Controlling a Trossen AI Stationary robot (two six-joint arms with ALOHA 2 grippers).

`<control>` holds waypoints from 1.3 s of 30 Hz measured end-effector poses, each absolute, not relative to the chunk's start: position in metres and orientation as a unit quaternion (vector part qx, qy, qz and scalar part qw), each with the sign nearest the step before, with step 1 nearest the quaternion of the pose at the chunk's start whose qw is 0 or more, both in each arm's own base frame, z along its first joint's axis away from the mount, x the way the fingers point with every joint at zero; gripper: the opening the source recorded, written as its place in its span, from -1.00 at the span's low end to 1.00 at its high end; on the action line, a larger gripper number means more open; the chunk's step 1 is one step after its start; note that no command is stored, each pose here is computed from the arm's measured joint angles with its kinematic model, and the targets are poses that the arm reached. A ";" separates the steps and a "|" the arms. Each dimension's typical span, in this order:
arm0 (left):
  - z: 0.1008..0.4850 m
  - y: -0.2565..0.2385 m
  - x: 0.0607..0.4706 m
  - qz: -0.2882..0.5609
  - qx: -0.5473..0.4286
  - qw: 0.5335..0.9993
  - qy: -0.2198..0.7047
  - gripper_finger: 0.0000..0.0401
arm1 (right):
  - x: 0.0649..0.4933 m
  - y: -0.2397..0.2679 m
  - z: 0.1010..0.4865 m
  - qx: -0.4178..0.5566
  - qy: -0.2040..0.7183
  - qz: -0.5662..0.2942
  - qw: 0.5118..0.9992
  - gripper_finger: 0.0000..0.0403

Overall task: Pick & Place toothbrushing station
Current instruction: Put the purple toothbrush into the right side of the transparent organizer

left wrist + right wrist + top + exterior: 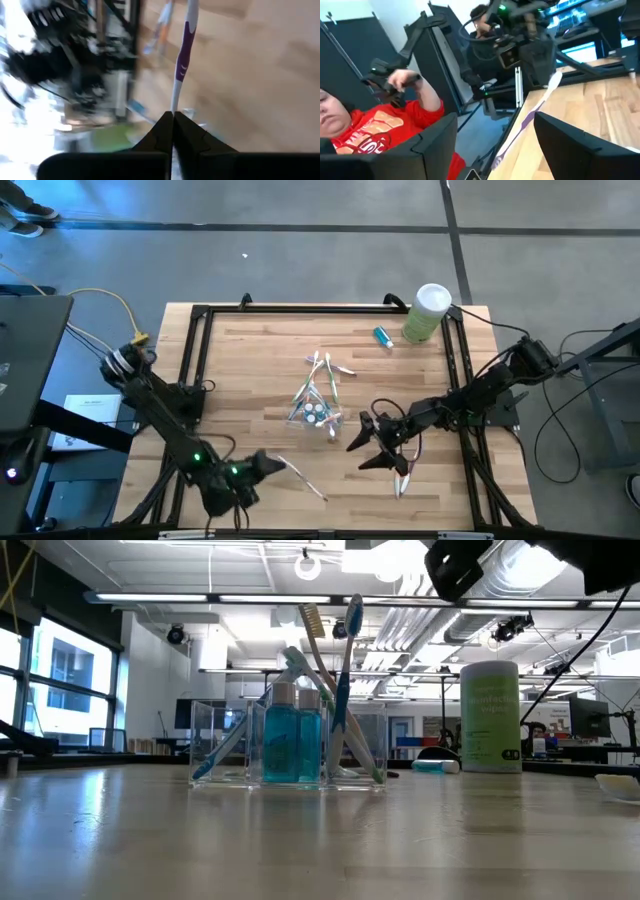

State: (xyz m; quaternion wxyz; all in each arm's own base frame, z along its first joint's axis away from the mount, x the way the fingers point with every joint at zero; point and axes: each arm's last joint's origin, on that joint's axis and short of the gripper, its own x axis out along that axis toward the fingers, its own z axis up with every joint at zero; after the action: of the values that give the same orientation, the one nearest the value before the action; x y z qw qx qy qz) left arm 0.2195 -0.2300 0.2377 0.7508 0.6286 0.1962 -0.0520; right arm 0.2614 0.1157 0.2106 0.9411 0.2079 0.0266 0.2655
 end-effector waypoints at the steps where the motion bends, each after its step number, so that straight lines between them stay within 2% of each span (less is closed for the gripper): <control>1: 0.238 -0.234 0.226 -0.041 0.656 0.728 0.196 -0.99 | 0.263 0.118 0.212 0.207 0.031 0.266 0.941 0.27; 4: 0.238 -0.244 0.245 -0.018 0.709 0.675 0.201 -0.99 | 0.269 0.125 0.219 0.204 0.053 0.260 0.942 0.27; 11: 0.236 -0.248 0.275 -0.024 0.752 0.623 0.216 -0.99 | 0.278 0.136 0.226 0.171 0.107 0.169 0.965 0.27; 19: 0.237 -0.234 0.289 -0.015 0.770 0.596 0.229 -0.99 | 0.279 0.137 0.226 0.164 0.112 0.130 0.971 0.27; 25: 0.244 -0.231 0.298 -0.022 0.811 0.547 0.207 -0.99 | 0.280 0.134 0.223 0.159 0.126 0.119 0.972 0.27; 30: 0.252 -0.229 0.306 -0.025 0.821 0.544 0.172 -0.99 | 0.281 0.134 0.220 0.158 0.130 0.115 0.972 0.27; 34: 0.253 -0.224 0.310 -0.025 0.835 0.521 0.173 -0.99 | 0.284 0.136 0.213 0.156 0.138 0.119 0.971 0.27; 39: 0.253 -0.218 0.315 -0.021 0.836 0.517 0.182 -0.99 | 0.290 0.132 0.205 0.157 0.143 0.119 0.970 0.27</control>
State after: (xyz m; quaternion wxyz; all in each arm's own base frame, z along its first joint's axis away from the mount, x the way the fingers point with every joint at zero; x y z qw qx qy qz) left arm 0.3145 -0.2183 0.2525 0.5172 0.8361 0.1820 -0.0208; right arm 0.2903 0.1319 0.2055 0.9699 0.1567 0.1432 0.1192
